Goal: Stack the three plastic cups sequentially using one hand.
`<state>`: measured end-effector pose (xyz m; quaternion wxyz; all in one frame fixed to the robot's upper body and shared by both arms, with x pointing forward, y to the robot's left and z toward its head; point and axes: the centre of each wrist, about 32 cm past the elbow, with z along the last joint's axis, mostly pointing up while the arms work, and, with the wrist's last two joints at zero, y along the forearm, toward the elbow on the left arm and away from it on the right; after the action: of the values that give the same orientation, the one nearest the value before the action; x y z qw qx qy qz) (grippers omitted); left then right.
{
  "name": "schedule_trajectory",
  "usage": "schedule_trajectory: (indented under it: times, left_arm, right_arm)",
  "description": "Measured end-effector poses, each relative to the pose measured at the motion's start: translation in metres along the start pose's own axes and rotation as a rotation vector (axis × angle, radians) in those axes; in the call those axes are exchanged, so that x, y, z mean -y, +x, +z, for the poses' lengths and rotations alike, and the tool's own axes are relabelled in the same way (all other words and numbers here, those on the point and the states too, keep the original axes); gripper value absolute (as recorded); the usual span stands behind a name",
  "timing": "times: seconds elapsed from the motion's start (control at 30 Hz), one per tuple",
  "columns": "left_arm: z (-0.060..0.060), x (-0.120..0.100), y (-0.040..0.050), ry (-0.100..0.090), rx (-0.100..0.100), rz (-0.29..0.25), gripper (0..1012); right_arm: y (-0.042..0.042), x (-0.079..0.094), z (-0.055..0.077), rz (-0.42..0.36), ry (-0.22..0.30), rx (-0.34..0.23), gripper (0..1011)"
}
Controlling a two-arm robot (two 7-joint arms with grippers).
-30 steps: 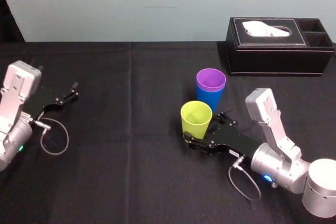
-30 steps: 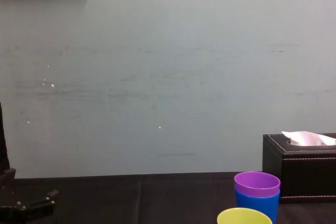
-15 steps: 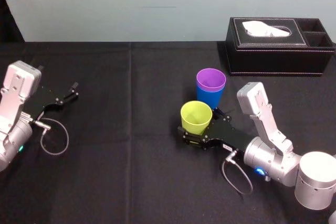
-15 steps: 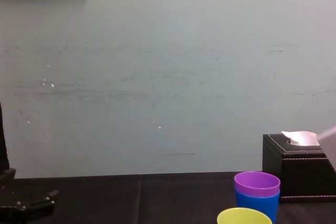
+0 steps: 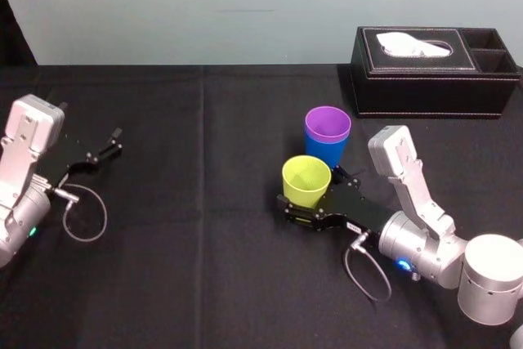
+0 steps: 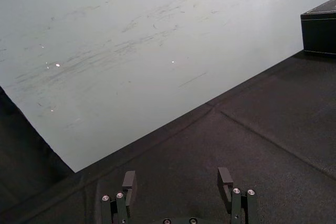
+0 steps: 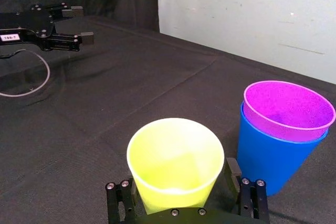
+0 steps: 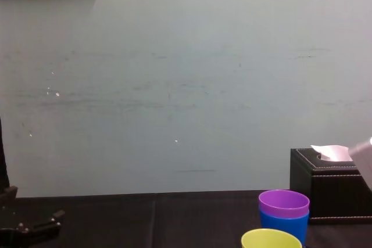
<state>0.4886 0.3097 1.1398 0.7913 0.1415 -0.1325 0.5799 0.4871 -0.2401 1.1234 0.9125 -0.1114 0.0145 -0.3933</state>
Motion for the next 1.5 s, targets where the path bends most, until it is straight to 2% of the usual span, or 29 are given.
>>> schedule_trajectory:
  times: [0.17, 0.43, 0.8, 1.0, 1.23, 1.33, 1.37, 1.5]
  left_arm:
    - [0.000, 0.000, 0.0000, 0.000, 0.000, 0.000, 1012]
    - [0.000, 0.000, 0.0000, 0.000, 0.000, 0.000, 1011]
    - [0.000, 0.000, 0.0000, 0.000, 0.000, 0.000, 1011]
    - [0.000, 0.000, 0.0000, 0.000, 0.000, 0.000, 1011]
    - [0.000, 0.000, 0.0000, 0.000, 0.000, 0.000, 1011]
    - [0.000, 0.000, 0.0000, 0.000, 0.000, 0.000, 1011]
    - [0.000, 0.000, 0.0000, 0.000, 0.000, 0.000, 1011]
    - [0.000, 0.000, 0.0000, 0.000, 0.000, 0.000, 1011]
  right_arm:
    - [0.0000, 0.000, 0.000, 0.000, 0.001, 0.001, 964]
    - [-0.0001, 0.001, 0.000, 0.001, 0.002, 0.001, 743]
    - [-0.0010, 0.002, 0.002, 0.004, 0.008, 0.005, 718]
    - [-0.0022, 0.009, 0.019, 0.015, 0.044, 0.032, 718]
    - [0.0015, 0.014, 0.048, 0.021, 0.077, 0.081, 718]
    - [0.0079, 0.015, 0.064, 0.025, 0.094, 0.085, 718]
    - [0.0079, 0.015, 0.064, 0.025, 0.094, 0.085, 718]
    - [0.0195, 0.011, 0.082, 0.014, 0.104, 0.078, 718]
